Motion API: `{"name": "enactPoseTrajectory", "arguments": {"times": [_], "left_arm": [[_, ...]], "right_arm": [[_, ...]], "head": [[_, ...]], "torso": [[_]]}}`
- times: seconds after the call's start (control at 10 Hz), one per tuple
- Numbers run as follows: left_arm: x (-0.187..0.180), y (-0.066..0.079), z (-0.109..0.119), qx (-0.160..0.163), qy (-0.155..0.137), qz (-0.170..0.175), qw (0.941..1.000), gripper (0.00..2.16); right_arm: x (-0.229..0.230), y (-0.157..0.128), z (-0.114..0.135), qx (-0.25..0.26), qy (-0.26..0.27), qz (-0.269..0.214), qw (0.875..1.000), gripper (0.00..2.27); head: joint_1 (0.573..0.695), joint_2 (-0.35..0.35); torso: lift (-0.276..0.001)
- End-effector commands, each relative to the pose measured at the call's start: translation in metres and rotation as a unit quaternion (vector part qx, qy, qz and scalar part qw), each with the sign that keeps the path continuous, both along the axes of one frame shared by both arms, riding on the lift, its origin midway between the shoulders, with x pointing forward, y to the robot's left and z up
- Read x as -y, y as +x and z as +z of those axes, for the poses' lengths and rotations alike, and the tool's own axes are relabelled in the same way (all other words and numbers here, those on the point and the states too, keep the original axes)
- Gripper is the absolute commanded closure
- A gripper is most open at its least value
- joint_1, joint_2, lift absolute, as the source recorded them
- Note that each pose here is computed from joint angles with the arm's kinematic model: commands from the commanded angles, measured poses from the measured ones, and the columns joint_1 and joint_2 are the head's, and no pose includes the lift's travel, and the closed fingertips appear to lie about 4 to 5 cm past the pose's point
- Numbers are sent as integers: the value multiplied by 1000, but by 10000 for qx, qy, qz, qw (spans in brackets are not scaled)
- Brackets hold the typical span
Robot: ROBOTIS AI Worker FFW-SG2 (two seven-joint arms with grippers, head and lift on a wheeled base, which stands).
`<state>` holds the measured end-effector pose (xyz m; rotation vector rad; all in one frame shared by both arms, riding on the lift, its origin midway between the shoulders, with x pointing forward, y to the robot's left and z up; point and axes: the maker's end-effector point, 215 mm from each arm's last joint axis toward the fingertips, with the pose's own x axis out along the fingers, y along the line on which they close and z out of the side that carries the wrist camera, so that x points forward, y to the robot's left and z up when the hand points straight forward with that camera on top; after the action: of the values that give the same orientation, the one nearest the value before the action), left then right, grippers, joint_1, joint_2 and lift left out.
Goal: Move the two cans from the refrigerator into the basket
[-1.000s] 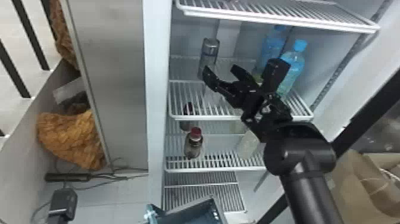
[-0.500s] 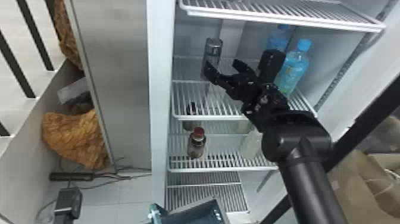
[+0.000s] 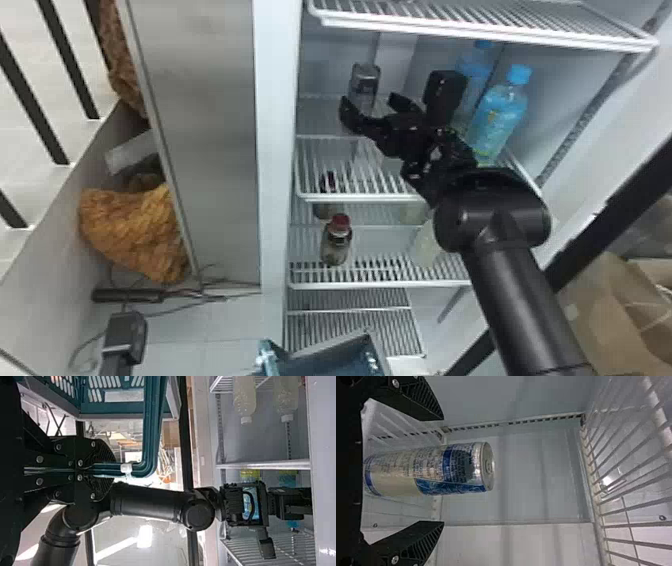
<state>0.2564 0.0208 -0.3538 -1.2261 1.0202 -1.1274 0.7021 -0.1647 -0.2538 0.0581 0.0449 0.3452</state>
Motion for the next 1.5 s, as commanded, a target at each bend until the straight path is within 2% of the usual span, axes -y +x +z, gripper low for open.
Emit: {"name": "enactPoseTrajectory", "arguments": {"times": [0.0, 0.4, 0.5, 0.7, 0.9, 1.1, 1.4], "left_arm": [[0, -1, 0, -5, -1, -24, 10000, 1197], [1, -1, 1, 7, -6, -56, 10000, 1197], [1, -1, 1, 6, 1, -58, 10000, 1197], [1, -2, 0, -6, 8, -60, 10000, 1197], [0, -2, 0, -4, 6, -63, 10000, 1197], [1, -3, 0, -17, 3, -73, 10000, 1197], [1, -3, 0, -16, -7, -73, 10000, 1197]], "right_arm": [[-3, 5, -3, -45, -49, 0, 10000, 104], [-12, 11, -11, -206, -160, 43, 9997, 182], [-11, 11, -16, -267, -166, 25, 9995, 357], [-6, 13, -20, -332, -246, -40, 9991, 949], [-7, 13, -19, -318, -281, -51, 9991, 1210], [-4, 9, -22, -318, -255, -67, 9991, 1208], [3, -13, -12, -145, -68, -63, 9999, 1208]], "head": [[695, -167], [695, -155], [695, -152], [695, -152], [695, -157], [695, -157], [695, -164]], "torso": [[-35], [-35], [-35], [-35], [-35], [-35], [-35]]}}
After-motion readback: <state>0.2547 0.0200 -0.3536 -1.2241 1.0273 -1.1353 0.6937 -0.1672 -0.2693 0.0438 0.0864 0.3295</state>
